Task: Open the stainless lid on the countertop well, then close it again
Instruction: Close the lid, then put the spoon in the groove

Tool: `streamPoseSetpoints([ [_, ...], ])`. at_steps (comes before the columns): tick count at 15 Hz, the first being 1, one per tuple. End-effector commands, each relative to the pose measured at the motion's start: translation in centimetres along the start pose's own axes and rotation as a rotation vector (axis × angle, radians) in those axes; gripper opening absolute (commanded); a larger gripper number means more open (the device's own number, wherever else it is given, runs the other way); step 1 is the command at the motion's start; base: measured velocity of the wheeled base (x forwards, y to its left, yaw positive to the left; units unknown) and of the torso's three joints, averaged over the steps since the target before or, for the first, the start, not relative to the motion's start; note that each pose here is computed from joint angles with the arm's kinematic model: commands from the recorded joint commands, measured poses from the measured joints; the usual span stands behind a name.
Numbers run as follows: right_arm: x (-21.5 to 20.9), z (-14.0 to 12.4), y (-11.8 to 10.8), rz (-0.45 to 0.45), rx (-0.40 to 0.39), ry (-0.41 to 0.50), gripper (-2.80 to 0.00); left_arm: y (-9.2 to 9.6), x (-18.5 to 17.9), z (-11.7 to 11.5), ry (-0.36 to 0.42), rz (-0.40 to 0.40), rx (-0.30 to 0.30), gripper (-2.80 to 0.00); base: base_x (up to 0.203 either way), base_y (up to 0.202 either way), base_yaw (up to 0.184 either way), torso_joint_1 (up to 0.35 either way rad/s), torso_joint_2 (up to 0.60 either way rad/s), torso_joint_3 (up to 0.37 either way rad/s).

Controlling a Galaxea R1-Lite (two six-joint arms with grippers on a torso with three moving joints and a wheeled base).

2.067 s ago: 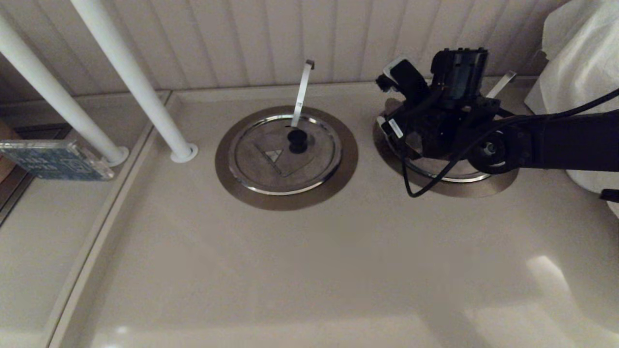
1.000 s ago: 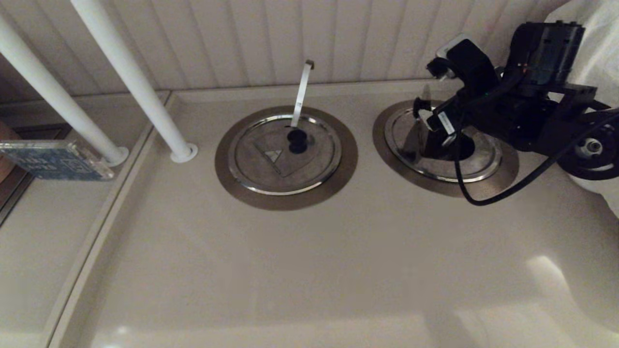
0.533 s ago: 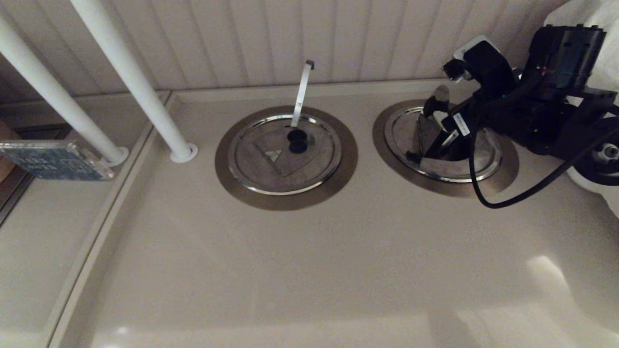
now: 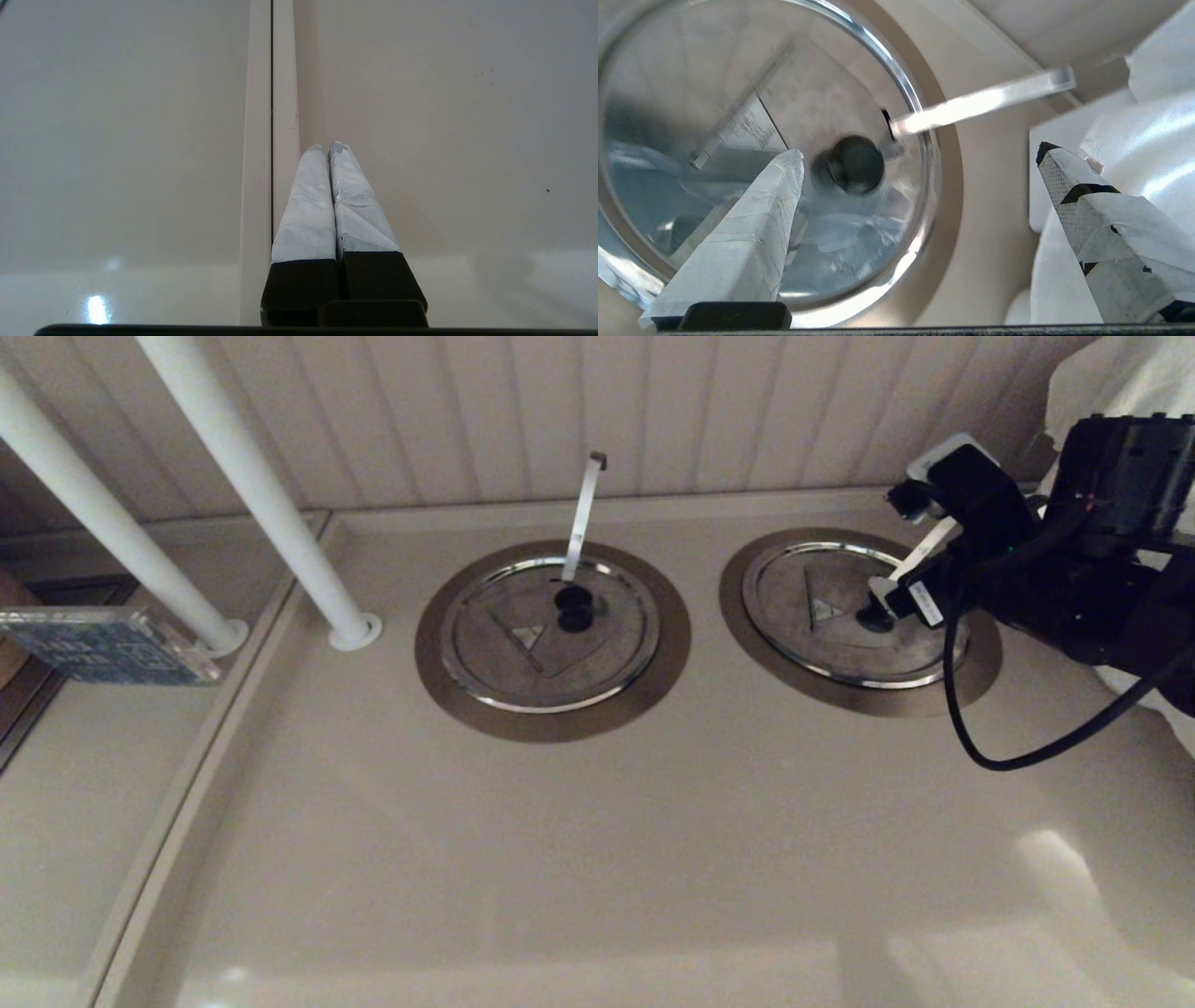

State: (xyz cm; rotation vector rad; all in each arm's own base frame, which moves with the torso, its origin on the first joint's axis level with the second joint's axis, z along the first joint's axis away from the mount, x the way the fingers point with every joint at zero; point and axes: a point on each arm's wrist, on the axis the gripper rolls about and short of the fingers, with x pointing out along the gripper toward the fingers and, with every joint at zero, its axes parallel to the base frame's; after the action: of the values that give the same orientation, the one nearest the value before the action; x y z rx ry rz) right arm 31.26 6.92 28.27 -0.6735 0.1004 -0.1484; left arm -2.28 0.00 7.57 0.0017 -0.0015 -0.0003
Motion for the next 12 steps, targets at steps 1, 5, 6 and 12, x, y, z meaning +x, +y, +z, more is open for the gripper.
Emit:
streamPoseSetpoints([
  [1,-0.6,0.1,-0.8,-0.021,0.013,-0.009,0.0,0.0,0.0,0.0,-0.002,0.0,0.0,-2.8,0.0,0.0,0.0,0.0,0.0,0.0],
  [5,0.6,-0.5,-1.5,-0.06,0.19,0.017,0.0,0.0,0.0,0.0,-0.002,0.0,0.0,-2.8,0.0,0.0,0.0,0.0,0.0,0.0],
  [6,1.2,-1.3,-1.9,-0.079,0.263,0.043,0.0,0.0,0.0,0.0,-0.002,0.0,-0.002,-2.8,0.0,0.0,0.0,0.0,0.0,0.0],
  [12,-6.1,-3.3,-6.4,-0.1,0.514,0.144,-2.8,0.0,0.0,0.0,-0.002,0.0,0.0,-2.8,0.0,0.0,0.0,0.0,0.0,0.0],
])
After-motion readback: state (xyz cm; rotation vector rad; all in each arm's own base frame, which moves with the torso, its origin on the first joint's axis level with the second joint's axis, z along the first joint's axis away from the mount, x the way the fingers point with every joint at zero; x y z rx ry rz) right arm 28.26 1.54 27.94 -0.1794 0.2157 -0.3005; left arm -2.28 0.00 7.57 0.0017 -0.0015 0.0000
